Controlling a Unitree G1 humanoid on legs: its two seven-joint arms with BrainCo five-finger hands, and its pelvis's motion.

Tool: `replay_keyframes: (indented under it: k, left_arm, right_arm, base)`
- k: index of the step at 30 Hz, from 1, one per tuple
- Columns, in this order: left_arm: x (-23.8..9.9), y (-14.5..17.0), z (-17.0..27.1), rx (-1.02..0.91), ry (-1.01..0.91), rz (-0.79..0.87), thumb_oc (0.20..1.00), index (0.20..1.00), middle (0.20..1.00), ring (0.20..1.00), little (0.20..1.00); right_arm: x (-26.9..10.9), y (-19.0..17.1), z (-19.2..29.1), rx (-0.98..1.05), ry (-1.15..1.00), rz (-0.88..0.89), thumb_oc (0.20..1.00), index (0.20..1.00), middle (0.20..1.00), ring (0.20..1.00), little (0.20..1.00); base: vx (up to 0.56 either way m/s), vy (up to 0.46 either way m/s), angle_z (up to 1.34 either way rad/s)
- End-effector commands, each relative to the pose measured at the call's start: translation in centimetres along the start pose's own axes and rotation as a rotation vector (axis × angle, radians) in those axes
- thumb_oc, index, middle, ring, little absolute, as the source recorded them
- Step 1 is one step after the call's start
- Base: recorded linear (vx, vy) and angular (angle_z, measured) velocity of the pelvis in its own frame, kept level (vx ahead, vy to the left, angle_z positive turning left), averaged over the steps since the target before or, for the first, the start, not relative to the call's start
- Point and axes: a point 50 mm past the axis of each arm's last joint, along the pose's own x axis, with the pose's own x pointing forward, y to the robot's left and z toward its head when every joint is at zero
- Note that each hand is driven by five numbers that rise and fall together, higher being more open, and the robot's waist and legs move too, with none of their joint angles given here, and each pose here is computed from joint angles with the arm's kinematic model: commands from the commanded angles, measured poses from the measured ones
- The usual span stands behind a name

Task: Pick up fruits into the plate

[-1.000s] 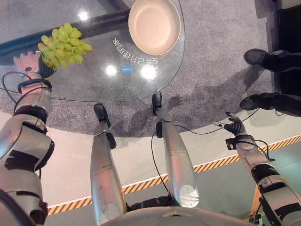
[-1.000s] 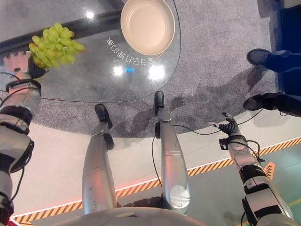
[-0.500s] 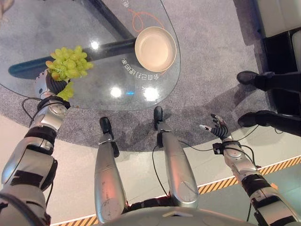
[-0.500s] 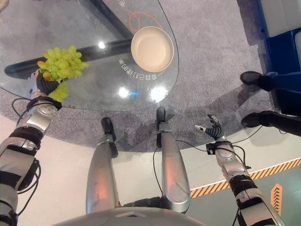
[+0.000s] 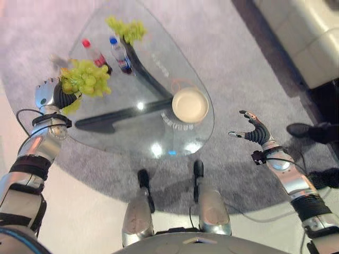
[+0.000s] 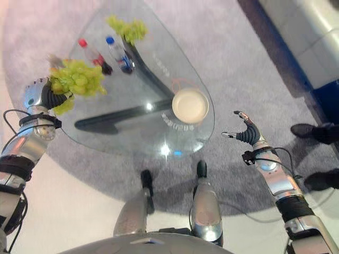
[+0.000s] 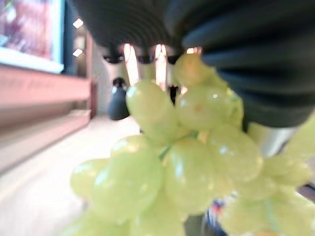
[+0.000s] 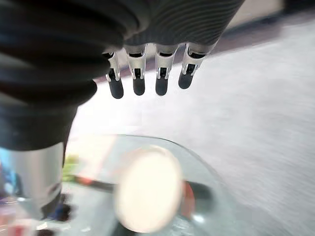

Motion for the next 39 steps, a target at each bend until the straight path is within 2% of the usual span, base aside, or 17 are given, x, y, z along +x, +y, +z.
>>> replay_keyframes:
  k: [1, 5, 7, 11, 12, 14, 16, 21, 29, 39]
  left_arm:
    - [0.6, 2.8, -0.4, 0.210, -0.127, 0.023, 0.200, 0.200, 0.200, 0.200, 0.200]
    - [1.1, 4.0, 0.4, 0.332, -0.214, -0.006, 0.200, 0.200, 0.200, 0.200, 0.200]
    - [1.8, 6.0, 1.4, 0.461, -0.311, -0.020, 0.200, 0.200, 0.200, 0.200, 0.200]
    - [2.2, 7.4, 3.1, 0.596, -0.418, -0.031, 0.200, 0.200, 0.200, 0.200, 0.200]
    - [2.6, 8.0, 4.1, 0.673, -0.465, -0.028, 0.200, 0.200, 0.200, 0.200, 0.200]
    - [2.7, 8.5, 4.6, 0.702, -0.488, -0.011, 0.200, 0.200, 0.200, 0.200, 0.200]
    - [3.6, 9.9, 6.7, 0.784, -0.534, 0.072, 0.200, 0.200, 0.200, 0.200, 0.200]
    - [4.1, 11.0, 10.5, 0.805, -0.604, 0.170, 0.200, 0.200, 0.200, 0.200, 0.200]
    - [3.5, 10.1, 15.2, 0.813, -0.754, 0.159, 0.200, 0.200, 0.200, 0.200, 0.200]
    - [1.1, 8.7, 19.9, 0.809, -0.954, 0.110, 0.200, 0.200, 0.200, 0.200, 0.200]
  right_arm:
    - [0.2, -0.4, 1.8, 0.017, -0.088, 0.121, 1.000, 1.000, 1.000, 1.000, 1.000]
    - [1.1, -0.6, 3.4, -0.031, -0.100, 0.197, 1.000, 1.000, 1.000, 1.000, 1.000]
    - [2.2, -0.9, 6.1, -0.113, -0.144, 0.307, 1.000, 1.000, 1.000, 1.000, 1.000]
    - [3.2, -0.8, 9.0, -0.119, -0.186, 0.403, 1.000, 1.000, 1.000, 1.000, 1.000]
    - [3.8, -0.6, 10.6, -0.085, -0.202, 0.457, 1.000, 1.000, 1.000, 1.000, 1.000]
    - [3.9, -0.3, 11.3, -0.061, -0.215, 0.489, 1.000, 1.000, 1.000, 1.000, 1.000]
    - [4.7, 1.2, 13.6, 0.047, -0.226, 0.603, 1.000, 1.000, 1.000, 1.000, 1.000]
    - [5.0, 4.0, 15.6, 0.203, -0.224, 0.738, 1.000, 1.000, 1.000, 1.000, 1.000]
    - [4.0, 8.1, 19.0, 0.356, -0.237, 0.996, 1.000, 1.000, 1.000, 1.000, 1.000]
    - [2.6, 10.7, 21.4, 0.505, -0.257, 1.099, 1.000, 1.000, 1.000, 1.000, 1.000]
  base:
    - [0.06, -0.010, -0.02]
    - [0.04, -0.015, -0.01]
    - [0.02, -0.019, 0.04]
    - [0.01, -0.016, 0.03]
    - [0.00, -0.031, 0.06]
    - [-0.01, -0.012, 0.02]
    - [-0.01, -0.049, 0.04]
    - [0.00, -0.042, 0.00]
    - [0.00, -0.004, 0.00]
    - [0.00, 0.000, 0.00]
